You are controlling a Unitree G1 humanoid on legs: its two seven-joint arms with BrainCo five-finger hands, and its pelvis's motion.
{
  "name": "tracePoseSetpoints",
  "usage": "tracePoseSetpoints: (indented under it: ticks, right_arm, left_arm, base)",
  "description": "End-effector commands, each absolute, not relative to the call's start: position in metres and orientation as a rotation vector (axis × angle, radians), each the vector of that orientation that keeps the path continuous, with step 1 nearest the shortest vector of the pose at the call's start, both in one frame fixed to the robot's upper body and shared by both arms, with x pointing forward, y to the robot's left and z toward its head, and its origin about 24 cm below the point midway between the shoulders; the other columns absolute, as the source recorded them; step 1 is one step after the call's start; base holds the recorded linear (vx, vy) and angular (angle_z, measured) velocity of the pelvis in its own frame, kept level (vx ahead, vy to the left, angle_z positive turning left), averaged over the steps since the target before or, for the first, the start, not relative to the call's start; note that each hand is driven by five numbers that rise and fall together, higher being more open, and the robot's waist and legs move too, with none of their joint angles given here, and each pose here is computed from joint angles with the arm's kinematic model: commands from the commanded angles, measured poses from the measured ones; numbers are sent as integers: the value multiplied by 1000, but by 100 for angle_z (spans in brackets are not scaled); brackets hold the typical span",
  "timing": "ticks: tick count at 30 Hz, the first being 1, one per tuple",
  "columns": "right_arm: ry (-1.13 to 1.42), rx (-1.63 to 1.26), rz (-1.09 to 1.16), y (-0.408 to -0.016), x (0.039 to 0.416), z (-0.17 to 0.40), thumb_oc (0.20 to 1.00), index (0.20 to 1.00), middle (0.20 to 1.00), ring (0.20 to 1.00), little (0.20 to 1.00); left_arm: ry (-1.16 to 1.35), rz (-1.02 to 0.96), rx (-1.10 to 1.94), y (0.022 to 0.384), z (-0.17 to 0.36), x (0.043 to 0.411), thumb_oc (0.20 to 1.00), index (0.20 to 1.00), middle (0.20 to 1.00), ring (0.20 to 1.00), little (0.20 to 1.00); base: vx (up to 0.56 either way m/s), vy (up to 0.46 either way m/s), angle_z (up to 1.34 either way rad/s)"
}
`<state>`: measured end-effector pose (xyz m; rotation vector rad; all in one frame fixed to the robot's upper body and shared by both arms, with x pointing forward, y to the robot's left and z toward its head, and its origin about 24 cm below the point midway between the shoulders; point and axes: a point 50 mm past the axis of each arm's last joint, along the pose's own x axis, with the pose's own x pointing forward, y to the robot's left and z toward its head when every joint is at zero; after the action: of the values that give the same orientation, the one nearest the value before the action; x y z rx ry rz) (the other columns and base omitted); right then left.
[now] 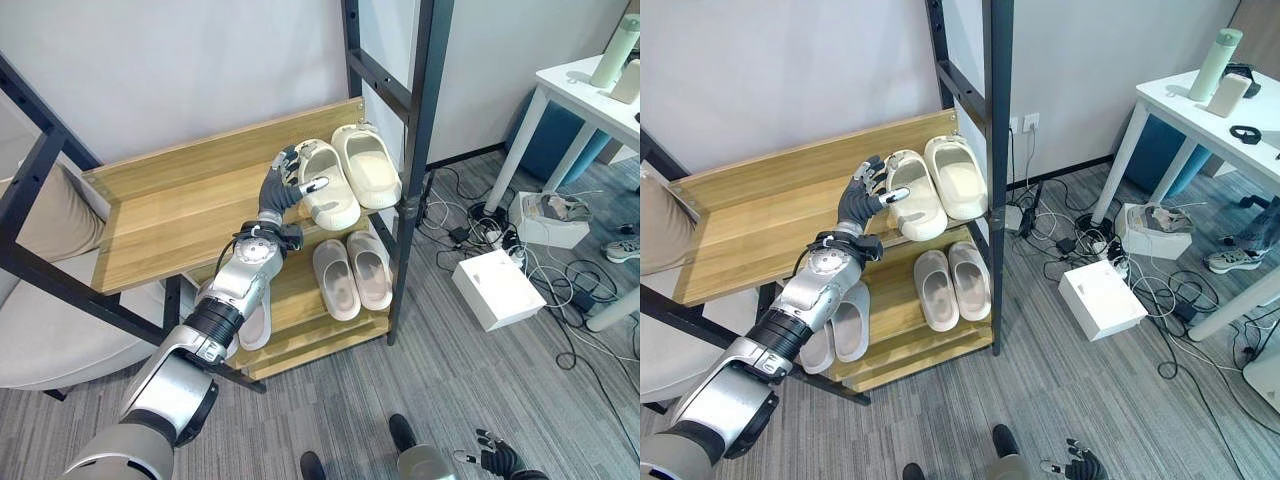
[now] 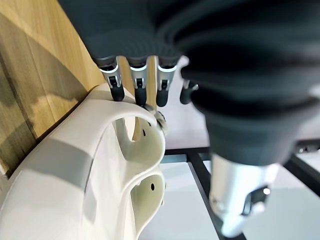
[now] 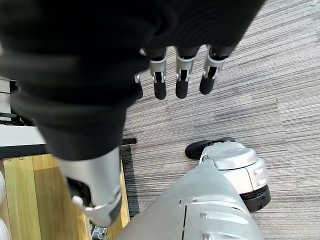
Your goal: Arrange the slippers neatly on the shoe rack.
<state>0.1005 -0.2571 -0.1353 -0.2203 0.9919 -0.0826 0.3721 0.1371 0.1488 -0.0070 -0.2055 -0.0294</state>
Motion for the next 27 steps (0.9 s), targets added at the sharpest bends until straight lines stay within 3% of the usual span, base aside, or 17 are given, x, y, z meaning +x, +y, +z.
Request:
tracePoseSetpoints:
  ticks: [1,6,9,13,15,16,19,20,24,27]
  right_arm:
    - [940,-212,-83,-251,108,-133,1000,1000,1000,1000,1000]
    - [937,-189,-88,-246,108,-135,1000,1000,1000,1000,1000]
    - [960,-174,-98,-245,103,-138,1000,1000,1000,1000,1000]
    - [1004,-156,-106,-242,99,-144,1000,1000,1000,1000,1000]
    - [1016,-140,-88,-237,100,-146,1000,1000,1000,1000,1000]
    - [1017,-140,-87,-237,100,-146,1000,1000,1000,1000,1000]
    - [1008,-134,-45,-229,104,-147,1000,1000,1000,1000,1000]
    - [992,-133,-31,-228,108,-145,1000,1000,1000,1000,1000]
    - [976,-141,-11,-229,109,-143,1000,1000,1000,1000,1000]
    - [962,-171,16,-234,111,-140,1000,1000,1000,1000,1000]
  left_arm:
    - [-453,82,-76,141,202,371,1000,1000,1000,1000,1000]
    - [-637,109,-186,152,225,347,1000,1000,1000,1000,1000]
    - [-813,0,-279,147,250,317,1000,1000,1000,1000,1000]
    - [-939,-298,-346,128,262,276,1000,1000,1000,1000,1000]
    - [-961,-580,-336,113,261,246,1000,1000,1000,1000,1000]
    - [-960,-580,-336,113,261,245,1000,1000,1000,1000,1000]
    - [-841,-833,-428,90,243,229,1000,1000,1000,1000,1000]
    - [-785,-999,-385,77,235,214,1000,1000,1000,1000,1000]
    - [-581,-1161,-240,65,200,209,1000,1000,1000,1000,1000]
    - [-268,-1276,-27,62,140,211,1000,1000,1000,1000,1000]
  base:
    - [0,0,0]
    - [5,-1,1]
    - [25,-4,13]
    - [13,7,9]
    - [11,0,7]
    - [3,6,6]
    - [-11,11,14]
    - [-14,16,20]
    - [-12,29,1]
    - [-9,31,-1]
